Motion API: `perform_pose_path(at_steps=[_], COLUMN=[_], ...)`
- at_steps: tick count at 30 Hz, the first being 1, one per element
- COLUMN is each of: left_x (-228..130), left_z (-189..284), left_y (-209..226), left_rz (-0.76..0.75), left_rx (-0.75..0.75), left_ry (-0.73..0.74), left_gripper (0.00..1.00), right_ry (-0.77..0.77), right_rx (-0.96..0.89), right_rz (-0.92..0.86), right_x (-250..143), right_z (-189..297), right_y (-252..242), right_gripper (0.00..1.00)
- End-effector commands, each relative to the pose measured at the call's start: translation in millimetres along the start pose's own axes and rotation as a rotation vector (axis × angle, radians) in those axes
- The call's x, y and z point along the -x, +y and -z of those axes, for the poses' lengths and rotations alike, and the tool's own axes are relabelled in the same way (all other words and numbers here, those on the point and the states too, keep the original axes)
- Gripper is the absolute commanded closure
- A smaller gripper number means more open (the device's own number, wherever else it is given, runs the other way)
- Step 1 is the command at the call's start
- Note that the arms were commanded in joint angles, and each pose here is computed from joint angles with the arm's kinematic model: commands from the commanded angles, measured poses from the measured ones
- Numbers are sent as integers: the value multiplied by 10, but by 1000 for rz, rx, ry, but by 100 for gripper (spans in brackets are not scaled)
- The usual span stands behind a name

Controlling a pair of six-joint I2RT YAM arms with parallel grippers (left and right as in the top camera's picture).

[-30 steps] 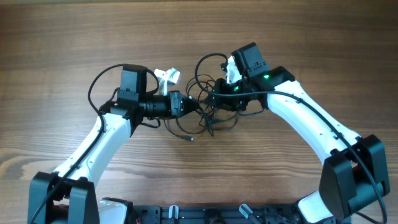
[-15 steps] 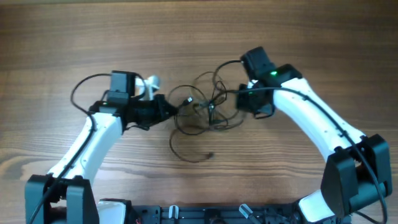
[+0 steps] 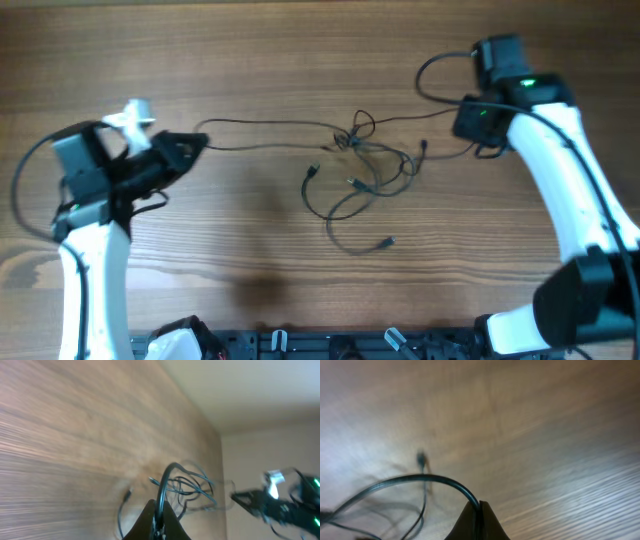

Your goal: Untangle cables

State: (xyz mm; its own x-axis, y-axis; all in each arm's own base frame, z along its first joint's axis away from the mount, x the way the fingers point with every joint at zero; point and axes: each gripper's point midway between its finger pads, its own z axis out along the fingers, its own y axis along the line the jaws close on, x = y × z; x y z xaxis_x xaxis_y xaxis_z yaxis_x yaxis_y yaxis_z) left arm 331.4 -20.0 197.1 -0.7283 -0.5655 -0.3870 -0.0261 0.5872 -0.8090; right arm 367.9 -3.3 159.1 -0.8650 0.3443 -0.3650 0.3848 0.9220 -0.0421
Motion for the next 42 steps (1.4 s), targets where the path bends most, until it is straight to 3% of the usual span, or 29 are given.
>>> perform_pose_path(at_steps=[1, 4, 8, 14, 21, 23, 25, 27, 30, 32, 33, 35, 37, 42], left_x=[297, 435, 513, 594, 598, 582, 541, 459, 257, 105, 39, -110, -313, -816], left_z=[427, 669, 804, 1006, 1030, 1010, 936, 779, 470, 258, 177, 19, -159, -490], left_y=[69, 166, 263, 432, 456, 434, 360, 232, -30, -151, -199, -299, -418, -668], left_rz=[77, 116, 159, 230, 239, 255, 269, 242, 149, 102, 83, 43, -4, -72], left_rx=[20, 48, 66, 97, 102, 89, 62, 36, -5, 7, 13, 21, 27, -23], left_ry=[-163, -254, -304, -372, -379, -369, -339, -280, -164, -101, -77, -27, 37, 217], left_gripper=[96, 96, 96, 96, 96, 96, 96, 96, 93, 78, 58, 36, 28, 27], right_ry=[-246, -489, -648, -775, -767, -750, -732, -708, -646, -615, -611, -605, -588, -572], right_rx=[-24, -35, -27, -74, -73, 74, 334, 662, 940, 995, 1011, 1037, 1068, 1160], right_rz=[-64, -180, -262, -469, -558, -449, -194, 113, 323, 358, 380, 428, 459, 503], right_x=[512, 788, 828, 771, 763, 842, 903, 778, 526, 448, 409, 319, 225, 66], right_z=[790, 1589, 2063, 2433, 2401, 2402, 2483, 2679, 2847, 2863, 2882, 2925, 2968, 3145], right_y=[-374, -746, -966, -1425, -1595, -1306, -743, -90, 388, 519, 573, 693, 809, 1049], right_gripper=[96, 96, 96, 96, 96, 96, 96, 95, 95, 95, 95, 95, 96, 96])
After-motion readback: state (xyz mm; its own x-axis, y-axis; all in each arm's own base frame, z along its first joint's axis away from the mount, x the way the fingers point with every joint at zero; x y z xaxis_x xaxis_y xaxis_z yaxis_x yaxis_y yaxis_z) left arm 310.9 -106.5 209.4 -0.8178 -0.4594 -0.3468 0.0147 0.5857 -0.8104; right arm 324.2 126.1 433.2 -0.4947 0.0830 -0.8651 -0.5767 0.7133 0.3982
